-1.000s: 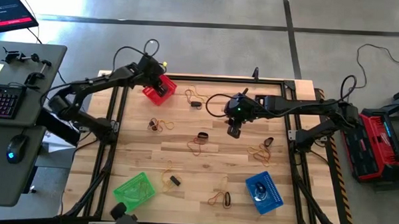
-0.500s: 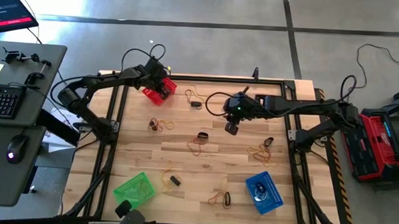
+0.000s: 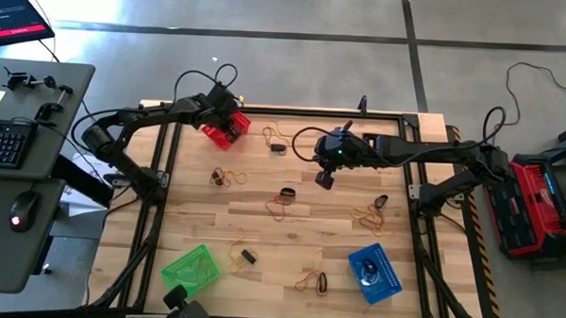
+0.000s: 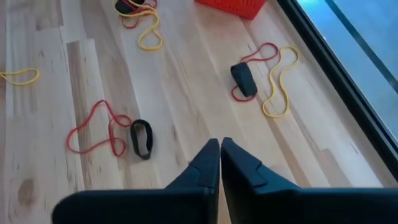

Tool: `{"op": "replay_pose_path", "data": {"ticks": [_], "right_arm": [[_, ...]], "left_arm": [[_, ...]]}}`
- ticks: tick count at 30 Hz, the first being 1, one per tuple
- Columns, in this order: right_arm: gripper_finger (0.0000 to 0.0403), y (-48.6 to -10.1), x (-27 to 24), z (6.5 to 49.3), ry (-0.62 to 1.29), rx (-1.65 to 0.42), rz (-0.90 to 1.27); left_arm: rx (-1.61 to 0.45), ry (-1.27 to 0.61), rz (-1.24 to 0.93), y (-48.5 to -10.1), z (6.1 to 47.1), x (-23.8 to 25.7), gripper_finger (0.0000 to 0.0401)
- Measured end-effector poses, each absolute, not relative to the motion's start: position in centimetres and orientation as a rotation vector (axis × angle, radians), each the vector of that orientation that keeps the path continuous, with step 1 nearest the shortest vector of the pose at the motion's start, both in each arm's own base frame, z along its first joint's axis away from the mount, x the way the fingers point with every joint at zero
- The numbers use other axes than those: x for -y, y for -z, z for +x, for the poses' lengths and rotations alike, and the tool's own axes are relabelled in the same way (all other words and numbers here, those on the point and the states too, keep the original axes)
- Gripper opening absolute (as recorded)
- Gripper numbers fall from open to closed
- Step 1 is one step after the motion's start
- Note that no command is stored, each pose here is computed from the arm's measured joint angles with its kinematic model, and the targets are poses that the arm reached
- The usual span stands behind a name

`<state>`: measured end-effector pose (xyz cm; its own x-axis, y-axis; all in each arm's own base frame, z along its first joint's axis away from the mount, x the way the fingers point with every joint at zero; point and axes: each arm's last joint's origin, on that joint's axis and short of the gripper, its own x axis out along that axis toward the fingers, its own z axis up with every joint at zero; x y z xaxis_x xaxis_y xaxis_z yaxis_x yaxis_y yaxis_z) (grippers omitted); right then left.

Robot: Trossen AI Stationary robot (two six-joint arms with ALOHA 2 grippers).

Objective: Sort rubber bands into baskets
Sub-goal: Put the black rubber band into the blue basket

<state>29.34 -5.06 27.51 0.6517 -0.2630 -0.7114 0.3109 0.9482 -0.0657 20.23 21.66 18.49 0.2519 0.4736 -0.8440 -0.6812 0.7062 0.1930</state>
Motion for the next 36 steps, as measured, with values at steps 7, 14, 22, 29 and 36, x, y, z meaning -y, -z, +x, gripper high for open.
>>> {"op": "replay_pose_path", "data": {"ticks": [7,14,22,29,36], "right_arm": [[0.0001,-27.1,5.0,30.4,0.346,-0.763,0.039],[0.0,-24.8,4.8,32.5,0.33,-0.782,-0.007],[0.0,-24.6,4.0,33.1,0.37,-0.749,-0.073],[0.0,-24.0,3.9,33.1,0.32,-0.632,-0.082],[0.0,-19.4,3.5,30.6,0.249,-0.488,0.027]], "left_arm": [[-0.953,-0.842,-0.139,-20.8,20.7,-20.7,0.0041],[-0.772,-0.789,-0.044,-23.9,21.0,-18.0,0.0035],[-0.54,-0.64,0.032,-24.2,19.6,-13.9,0.0035],[-0.473,-0.577,0.082,-24.2,18.5,-11.4,0.0035],[-0.459,-0.525,0.093,-24.0,18.2,-10.1,0.0035]]}}
